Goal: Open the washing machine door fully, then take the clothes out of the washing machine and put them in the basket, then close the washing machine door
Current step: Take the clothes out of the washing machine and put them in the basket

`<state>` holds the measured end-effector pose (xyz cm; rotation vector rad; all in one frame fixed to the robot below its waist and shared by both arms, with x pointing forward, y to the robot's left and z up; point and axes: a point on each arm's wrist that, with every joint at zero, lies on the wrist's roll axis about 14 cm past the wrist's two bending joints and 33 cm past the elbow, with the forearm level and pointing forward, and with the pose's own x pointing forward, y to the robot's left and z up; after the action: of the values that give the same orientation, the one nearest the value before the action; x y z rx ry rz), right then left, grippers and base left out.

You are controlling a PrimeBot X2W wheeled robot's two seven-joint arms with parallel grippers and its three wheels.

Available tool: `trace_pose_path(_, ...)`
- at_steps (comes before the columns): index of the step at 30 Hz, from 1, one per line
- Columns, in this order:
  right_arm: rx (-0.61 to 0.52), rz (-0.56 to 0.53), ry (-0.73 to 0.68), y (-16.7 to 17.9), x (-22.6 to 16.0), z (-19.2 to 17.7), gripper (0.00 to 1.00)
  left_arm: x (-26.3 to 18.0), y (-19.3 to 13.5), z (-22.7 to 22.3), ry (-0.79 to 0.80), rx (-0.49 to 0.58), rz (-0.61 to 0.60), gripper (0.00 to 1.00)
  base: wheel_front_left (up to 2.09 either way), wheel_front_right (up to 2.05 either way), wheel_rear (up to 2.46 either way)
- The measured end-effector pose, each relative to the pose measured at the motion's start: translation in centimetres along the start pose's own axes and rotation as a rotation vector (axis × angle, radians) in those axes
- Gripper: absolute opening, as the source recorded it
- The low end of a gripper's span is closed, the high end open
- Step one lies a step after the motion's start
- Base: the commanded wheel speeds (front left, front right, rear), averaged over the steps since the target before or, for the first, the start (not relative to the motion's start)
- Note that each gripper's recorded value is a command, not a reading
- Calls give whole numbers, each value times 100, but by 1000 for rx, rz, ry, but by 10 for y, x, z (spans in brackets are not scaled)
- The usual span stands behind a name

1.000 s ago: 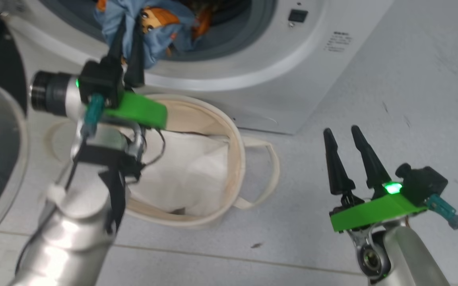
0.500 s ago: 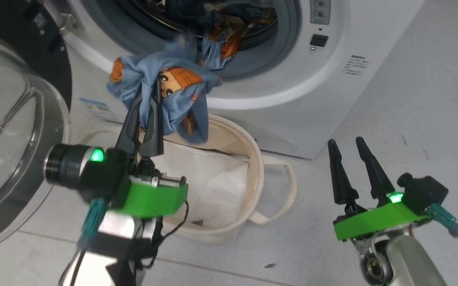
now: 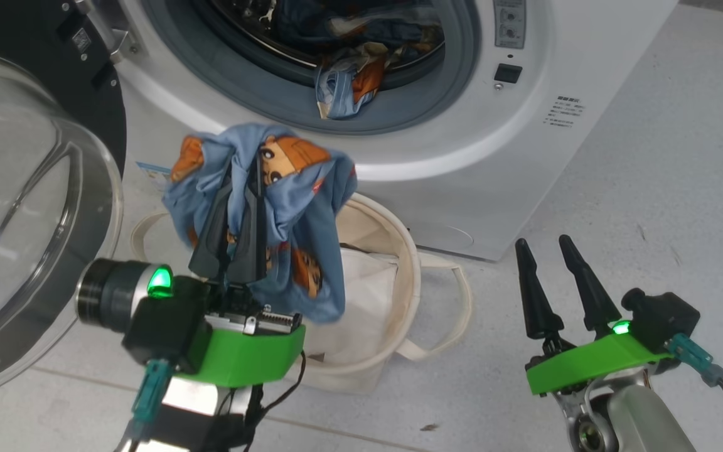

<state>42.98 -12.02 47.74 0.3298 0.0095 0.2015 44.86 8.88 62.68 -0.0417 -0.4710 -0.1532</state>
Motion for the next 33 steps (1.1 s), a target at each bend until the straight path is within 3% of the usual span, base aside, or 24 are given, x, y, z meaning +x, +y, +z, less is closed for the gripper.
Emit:
trace_pose_path(8, 1, -20, 19, -7, -1, -7, 100, -13, 0, -60, 176, 19, -12, 0, 0, 0, 0)
trace_pose_path(15, 6, -42, 52, -17, 1, -21, 100, -50, 4, -151, 459, 88, -34, 0, 0, 0, 0)
trace_pose_path(21, -11, -52, 69, -27, 17, -31, 100, -55, 6, -214, 626, 81, -86, 0, 0, 0, 0)
trace_pose_path(33, -12, -122, 104, -62, 31, -55, 100, -73, -26, -305, 841, 57, -217, 0, 0, 0, 0)
